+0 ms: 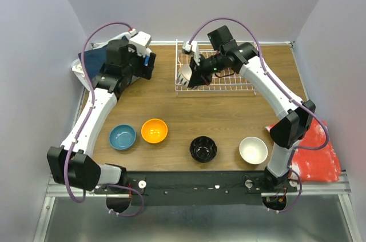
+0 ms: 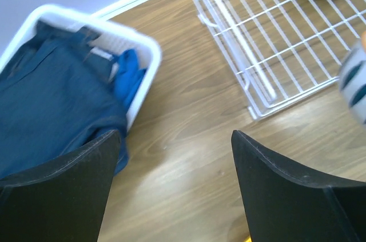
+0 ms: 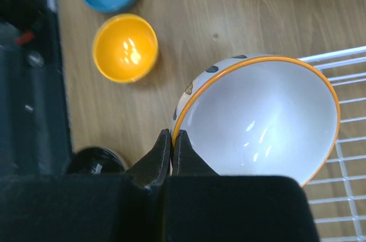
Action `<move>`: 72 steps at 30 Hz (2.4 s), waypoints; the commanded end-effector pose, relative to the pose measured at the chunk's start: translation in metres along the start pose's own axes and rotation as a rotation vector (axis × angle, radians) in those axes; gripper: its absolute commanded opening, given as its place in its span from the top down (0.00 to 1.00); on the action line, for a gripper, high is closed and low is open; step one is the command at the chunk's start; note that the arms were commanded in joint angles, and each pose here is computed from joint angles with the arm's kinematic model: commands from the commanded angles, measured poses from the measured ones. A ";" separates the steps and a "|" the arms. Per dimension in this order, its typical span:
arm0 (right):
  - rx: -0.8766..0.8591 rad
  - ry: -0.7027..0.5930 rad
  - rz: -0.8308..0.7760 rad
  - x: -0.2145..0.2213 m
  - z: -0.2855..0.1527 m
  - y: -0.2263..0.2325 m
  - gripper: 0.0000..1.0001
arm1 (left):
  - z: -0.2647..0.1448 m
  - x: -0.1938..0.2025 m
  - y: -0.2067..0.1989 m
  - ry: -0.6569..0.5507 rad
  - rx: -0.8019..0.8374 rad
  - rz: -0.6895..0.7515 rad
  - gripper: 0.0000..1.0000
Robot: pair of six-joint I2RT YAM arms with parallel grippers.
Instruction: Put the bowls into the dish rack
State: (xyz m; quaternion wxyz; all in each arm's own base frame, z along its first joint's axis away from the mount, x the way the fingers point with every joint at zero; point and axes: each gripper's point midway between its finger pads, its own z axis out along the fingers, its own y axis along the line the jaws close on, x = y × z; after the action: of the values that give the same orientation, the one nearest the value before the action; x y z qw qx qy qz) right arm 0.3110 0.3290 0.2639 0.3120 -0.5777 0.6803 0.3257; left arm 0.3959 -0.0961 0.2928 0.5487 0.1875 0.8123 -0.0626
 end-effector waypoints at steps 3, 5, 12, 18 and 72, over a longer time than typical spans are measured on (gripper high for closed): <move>-0.188 -0.287 0.361 -0.032 -0.027 -0.018 0.99 | 0.042 -0.036 -0.023 -0.084 0.086 -0.019 0.13; -0.192 -0.368 0.440 -0.029 -0.041 -0.047 0.99 | 0.061 -0.029 -0.030 -0.044 0.117 -0.059 0.14; -0.343 -0.454 0.709 0.006 -0.040 -0.077 0.99 | 0.104 -0.035 -0.043 0.046 0.146 -0.118 0.17; -0.381 -0.448 0.767 0.032 -0.020 -0.091 0.99 | 0.131 -0.025 -0.059 0.091 0.178 -0.093 0.17; -0.063 -0.447 1.060 0.160 -0.011 -0.191 0.94 | 0.180 0.045 -0.208 0.252 0.577 0.084 1.00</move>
State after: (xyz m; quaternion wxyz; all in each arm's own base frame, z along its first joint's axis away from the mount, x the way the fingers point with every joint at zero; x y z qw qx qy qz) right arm 0.4636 0.2343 0.1570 0.2086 -0.1276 0.7414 0.6249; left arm 0.4668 -0.3101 0.1670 0.3791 0.3663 0.8228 -0.2124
